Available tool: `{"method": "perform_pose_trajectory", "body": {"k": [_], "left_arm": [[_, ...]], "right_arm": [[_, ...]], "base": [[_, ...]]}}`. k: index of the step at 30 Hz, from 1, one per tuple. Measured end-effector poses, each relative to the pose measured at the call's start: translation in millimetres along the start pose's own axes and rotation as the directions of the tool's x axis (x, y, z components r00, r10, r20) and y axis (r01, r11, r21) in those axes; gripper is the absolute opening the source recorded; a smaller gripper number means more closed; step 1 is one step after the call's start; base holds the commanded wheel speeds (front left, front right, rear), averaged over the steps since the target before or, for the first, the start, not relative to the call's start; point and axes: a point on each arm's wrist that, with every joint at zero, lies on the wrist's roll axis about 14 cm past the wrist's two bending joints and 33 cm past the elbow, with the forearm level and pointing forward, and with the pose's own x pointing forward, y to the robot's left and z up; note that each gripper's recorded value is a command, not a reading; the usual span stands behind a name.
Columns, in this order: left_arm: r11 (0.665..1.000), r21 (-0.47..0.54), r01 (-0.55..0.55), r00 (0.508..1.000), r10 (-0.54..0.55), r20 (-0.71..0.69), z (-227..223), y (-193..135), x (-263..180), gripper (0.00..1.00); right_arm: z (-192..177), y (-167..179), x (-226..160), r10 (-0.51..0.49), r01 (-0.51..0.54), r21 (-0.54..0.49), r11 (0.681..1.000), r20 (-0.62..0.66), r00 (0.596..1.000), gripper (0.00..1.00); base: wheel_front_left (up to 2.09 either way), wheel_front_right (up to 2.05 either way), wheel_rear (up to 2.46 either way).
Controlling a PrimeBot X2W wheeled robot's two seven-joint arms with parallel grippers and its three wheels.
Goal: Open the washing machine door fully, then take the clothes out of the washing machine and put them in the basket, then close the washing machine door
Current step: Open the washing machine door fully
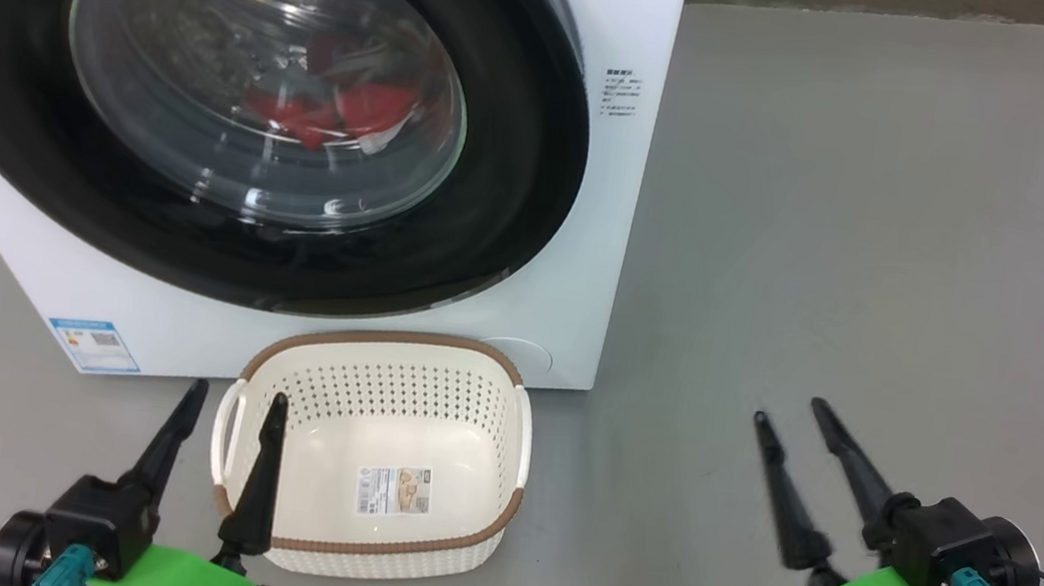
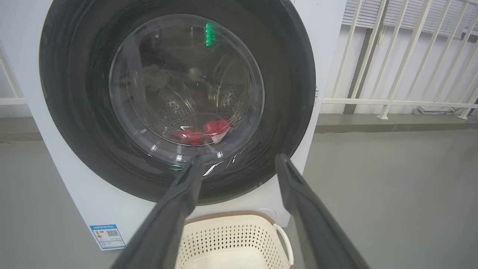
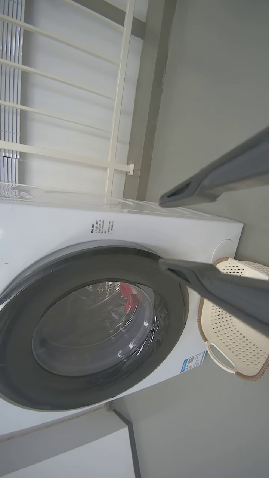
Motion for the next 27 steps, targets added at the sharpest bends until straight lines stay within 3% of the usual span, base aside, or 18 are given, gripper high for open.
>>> {"method": "perform_pose_trajectory", "body": {"k": [6, 11, 18, 21, 22, 27], "left_arm": [[1.000, 0.002, -0.012, 1.000, 0.012, 0.005, 1.2, 4.6, 3.0, 1.00], [1.000, 0.001, -0.019, 1.000, 0.019, -0.003, -2.6, 7.7, 5.8, 1.00], [0.999, -0.009, -0.034, 0.999, 0.034, -0.003, -4.5, 13.2, 14.1, 1.00], [0.999, -0.006, -0.035, 0.999, 0.035, 0.000, -4.9, 14.8, 19.6, 1.00], [0.999, -0.004, -0.039, 0.999, 0.039, 0.001, -5.5, 16.6, 22.9, 1.00], [0.998, 0.001, -0.056, 0.998, 0.056, 0.005, -7.1, 23.1, 31.4, 1.00]], "right_arm": [[-2.3, -3.9, 10.5, -0.020, 0.020, 0.092, 0.996, 0.004, 1.000, 0.00], [-0.2, -6.5, 30.8, -0.040, 0.034, 0.236, 0.971, 0.021, 0.999, 0.00], [4.0, -7.9, 58.9, -0.028, 0.013, 0.355, 0.935, 0.038, 0.999, 0.00], [1.1, -5.4, 73.4, -0.013, -0.002, 0.439, 0.898, 0.031, 0.999, 0.00], [0.0, -5.5, 83.5, -0.006, -0.005, 0.500, 0.866, 0.021, 1.000, 0.00], [4.6, -12.4, 110.8, 0.003, -0.017, 0.599, 0.800, 0.025, 1.000, 0.00]], "base": [[0.00, 0.00, 0.00], [0.00, 0.00, 0.00], [0.00, 0.00, 0.00], [0.00, 0.00, 0.00], [0.00, 0.00, 0.00], [0.00, 0.00, 0.00]]}}
